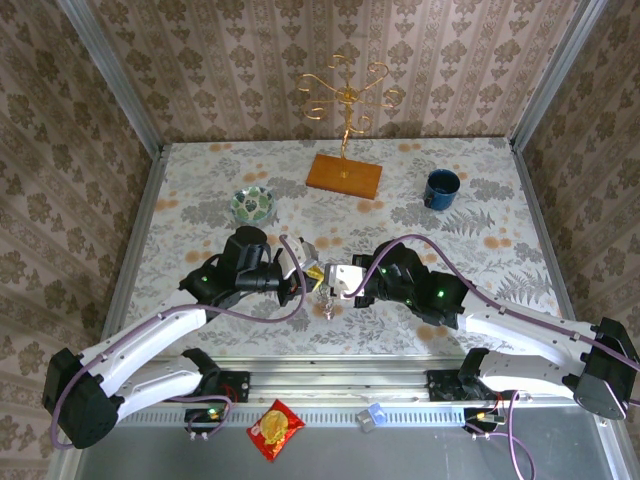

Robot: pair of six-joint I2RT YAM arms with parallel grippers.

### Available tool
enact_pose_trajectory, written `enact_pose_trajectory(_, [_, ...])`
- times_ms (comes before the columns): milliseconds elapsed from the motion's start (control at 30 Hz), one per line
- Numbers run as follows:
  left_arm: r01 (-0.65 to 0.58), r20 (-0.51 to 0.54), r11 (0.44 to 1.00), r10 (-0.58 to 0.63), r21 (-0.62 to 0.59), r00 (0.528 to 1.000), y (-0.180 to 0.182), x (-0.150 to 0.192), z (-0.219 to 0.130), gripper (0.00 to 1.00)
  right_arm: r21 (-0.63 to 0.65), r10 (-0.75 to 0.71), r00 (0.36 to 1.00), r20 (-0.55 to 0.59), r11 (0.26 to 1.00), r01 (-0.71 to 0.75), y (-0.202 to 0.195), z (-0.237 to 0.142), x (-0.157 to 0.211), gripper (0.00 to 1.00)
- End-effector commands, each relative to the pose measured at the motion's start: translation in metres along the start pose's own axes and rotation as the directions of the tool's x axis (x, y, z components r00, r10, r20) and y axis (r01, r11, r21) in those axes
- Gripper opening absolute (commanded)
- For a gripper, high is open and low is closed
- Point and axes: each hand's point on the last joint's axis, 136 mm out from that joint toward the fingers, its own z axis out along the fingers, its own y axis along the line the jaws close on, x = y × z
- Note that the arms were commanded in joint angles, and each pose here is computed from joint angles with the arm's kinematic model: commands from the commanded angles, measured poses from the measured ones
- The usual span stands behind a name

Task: Put the keys on the keyring

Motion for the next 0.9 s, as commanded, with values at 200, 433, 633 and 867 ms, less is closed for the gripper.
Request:
enact_pose_trajectory(200, [-0.043, 0.082, 0.999, 0.042, 0.006, 0.996, -0.004, -0.028, -0.005, 0.0, -0.046, 0.024, 0.999, 0.032, 0.999, -0.022, 0.007, 0.002, -0.01, 0.0])
enact_pose_trajectory(433, [-0.048, 0.084, 0.999, 0.048, -0.004, 0.995, -0.003, -0.029, -0.005, 0.0, -0.054, 0.045, 0.998, 0.054, 0.998, -0.042, 0.007, 0.001, -0.016, 0.0])
enact_pose_trajectory(633, [-0.044, 0.08, 0.998, 0.048, -0.053, 0.996, 0.005, -0.029, -0.007, 0.0, -0.068, 0.03, 0.999, 0.04, 0.997, -0.027, 0.01, 0.0, -0.013, 0.0])
enact_pose_trajectory(867, [-0.036, 0.078, 0.995, 0.043, -0.09, 0.996, 0.012, -0.03, -0.007, 0.0, -0.075, -0.018, 1.0, 0.011, 0.997, 0.019, 0.013, -0.003, -0.008, 0.0])
